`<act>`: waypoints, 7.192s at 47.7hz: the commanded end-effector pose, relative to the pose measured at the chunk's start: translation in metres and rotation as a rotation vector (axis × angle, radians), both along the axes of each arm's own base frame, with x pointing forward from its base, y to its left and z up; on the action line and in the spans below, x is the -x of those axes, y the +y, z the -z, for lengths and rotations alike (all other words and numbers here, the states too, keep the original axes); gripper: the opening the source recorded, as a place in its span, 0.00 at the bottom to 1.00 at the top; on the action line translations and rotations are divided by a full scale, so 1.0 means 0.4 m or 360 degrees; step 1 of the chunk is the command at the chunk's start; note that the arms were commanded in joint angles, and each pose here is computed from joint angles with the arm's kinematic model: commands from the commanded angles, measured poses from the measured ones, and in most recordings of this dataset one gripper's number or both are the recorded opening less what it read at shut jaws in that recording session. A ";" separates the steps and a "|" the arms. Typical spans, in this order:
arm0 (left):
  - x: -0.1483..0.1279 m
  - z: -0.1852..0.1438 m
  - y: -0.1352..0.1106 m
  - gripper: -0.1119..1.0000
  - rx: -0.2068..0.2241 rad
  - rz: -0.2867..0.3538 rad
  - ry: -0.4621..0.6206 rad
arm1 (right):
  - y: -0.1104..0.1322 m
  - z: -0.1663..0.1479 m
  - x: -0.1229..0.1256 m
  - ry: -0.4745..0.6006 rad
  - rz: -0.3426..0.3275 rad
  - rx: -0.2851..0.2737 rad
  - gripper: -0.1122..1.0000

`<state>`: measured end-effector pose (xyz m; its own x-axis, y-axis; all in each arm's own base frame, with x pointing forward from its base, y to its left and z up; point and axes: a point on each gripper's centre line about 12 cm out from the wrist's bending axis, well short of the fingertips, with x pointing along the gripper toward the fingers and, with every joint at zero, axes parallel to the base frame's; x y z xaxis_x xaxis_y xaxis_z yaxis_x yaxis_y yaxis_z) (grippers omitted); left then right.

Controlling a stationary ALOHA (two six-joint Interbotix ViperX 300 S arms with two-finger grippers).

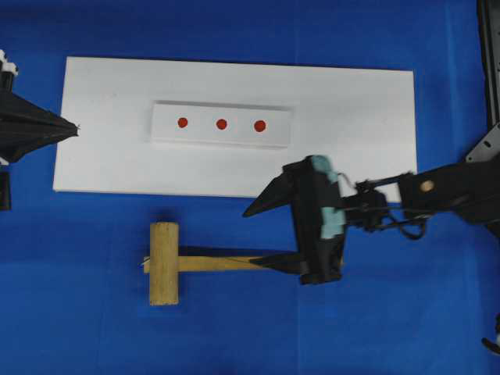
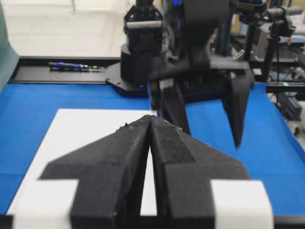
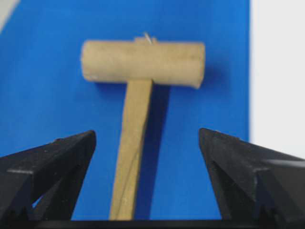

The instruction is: Hit the mark with a hammer.

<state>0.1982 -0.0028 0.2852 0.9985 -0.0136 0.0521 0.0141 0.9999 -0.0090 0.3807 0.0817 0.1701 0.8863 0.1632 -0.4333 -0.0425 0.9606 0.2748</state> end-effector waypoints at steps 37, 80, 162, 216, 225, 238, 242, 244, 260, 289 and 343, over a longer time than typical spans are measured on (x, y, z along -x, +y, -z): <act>0.000 0.010 -0.001 0.11 0.0005 0.0002 0.0015 | 0.081 0.215 -0.126 0.0170 0.0058 -0.0064 0.85; 0.001 0.009 -0.001 0.11 0.0012 0.0002 0.0010 | 0.068 -0.020 -0.106 -0.0109 0.0029 -0.0109 0.19; 0.000 0.011 0.000 0.11 0.0092 0.0003 0.0021 | -0.249 -0.259 -0.065 -0.0568 0.0083 0.1136 0.19; -0.002 0.009 0.001 0.37 0.0172 0.0003 0.0002 | -0.278 -0.289 -0.051 -0.0634 0.0166 0.1954 0.19; -0.003 0.013 0.001 0.86 0.0275 0.0007 0.0028 | -0.278 -0.289 -0.051 -0.0634 0.0166 0.1954 0.19; -0.034 0.024 0.018 0.94 0.0285 -0.0049 0.0065 | -0.278 -0.292 -0.052 -0.0639 0.0167 0.1956 0.19; -0.063 0.033 0.028 0.94 0.0285 -0.0079 0.0091 | -0.278 -0.293 -0.052 -0.0640 0.0170 0.1954 0.19; -0.079 0.036 0.032 0.94 0.0286 -0.0090 0.0100 | -0.276 -0.293 -0.053 -0.0642 0.0167 0.1956 0.19; -0.184 0.043 0.053 0.94 0.0287 -0.0134 0.0131 | -0.277 -0.293 -0.053 -0.0641 0.0168 0.1954 0.19; -0.258 0.039 0.057 0.93 0.0291 -0.0133 0.0138 | -0.280 -0.284 -0.053 -0.0605 0.0136 0.1945 0.19; -0.260 0.049 0.047 0.49 0.0321 -0.0114 0.0181 | -0.290 -0.267 -0.053 -0.0451 0.0114 0.1733 0.95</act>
